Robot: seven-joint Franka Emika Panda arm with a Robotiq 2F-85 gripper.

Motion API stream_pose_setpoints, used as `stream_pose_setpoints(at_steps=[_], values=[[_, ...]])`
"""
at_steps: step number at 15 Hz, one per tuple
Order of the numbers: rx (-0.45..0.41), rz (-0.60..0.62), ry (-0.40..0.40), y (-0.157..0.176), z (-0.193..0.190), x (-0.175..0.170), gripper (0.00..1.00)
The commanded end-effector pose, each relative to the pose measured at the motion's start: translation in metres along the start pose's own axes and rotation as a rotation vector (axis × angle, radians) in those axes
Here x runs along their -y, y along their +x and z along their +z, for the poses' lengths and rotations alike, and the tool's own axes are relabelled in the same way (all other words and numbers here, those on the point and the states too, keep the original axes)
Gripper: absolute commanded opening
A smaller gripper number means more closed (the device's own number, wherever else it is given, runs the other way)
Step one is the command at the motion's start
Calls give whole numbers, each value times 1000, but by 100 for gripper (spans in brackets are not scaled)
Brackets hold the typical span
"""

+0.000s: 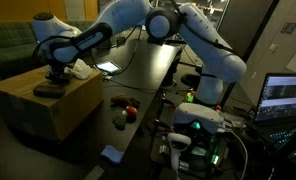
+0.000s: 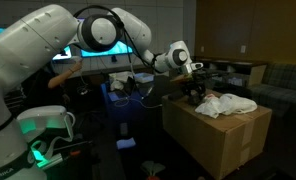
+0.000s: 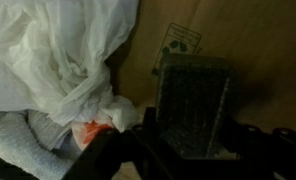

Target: Switch between the objects on the box and on the table one by one

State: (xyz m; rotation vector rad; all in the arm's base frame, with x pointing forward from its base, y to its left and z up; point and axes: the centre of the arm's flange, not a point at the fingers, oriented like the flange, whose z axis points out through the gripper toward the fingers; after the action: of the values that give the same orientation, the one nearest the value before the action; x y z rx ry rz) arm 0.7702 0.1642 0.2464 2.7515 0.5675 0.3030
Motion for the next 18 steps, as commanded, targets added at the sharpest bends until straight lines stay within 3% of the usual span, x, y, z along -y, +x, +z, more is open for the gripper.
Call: stream_pose_setpoints(at_steps=[1,2,4,5,11,18], values=[[-15,-5,17,31,1,-10,84],[-15,-4,17,32,1,-11,84],[-21,6,10,34,-6,-13,98],[-25,12,7,34,-11,-14,100],[-65,46,43,31,-57,-6,100],[-84,12,126,27,-75,54,100]])
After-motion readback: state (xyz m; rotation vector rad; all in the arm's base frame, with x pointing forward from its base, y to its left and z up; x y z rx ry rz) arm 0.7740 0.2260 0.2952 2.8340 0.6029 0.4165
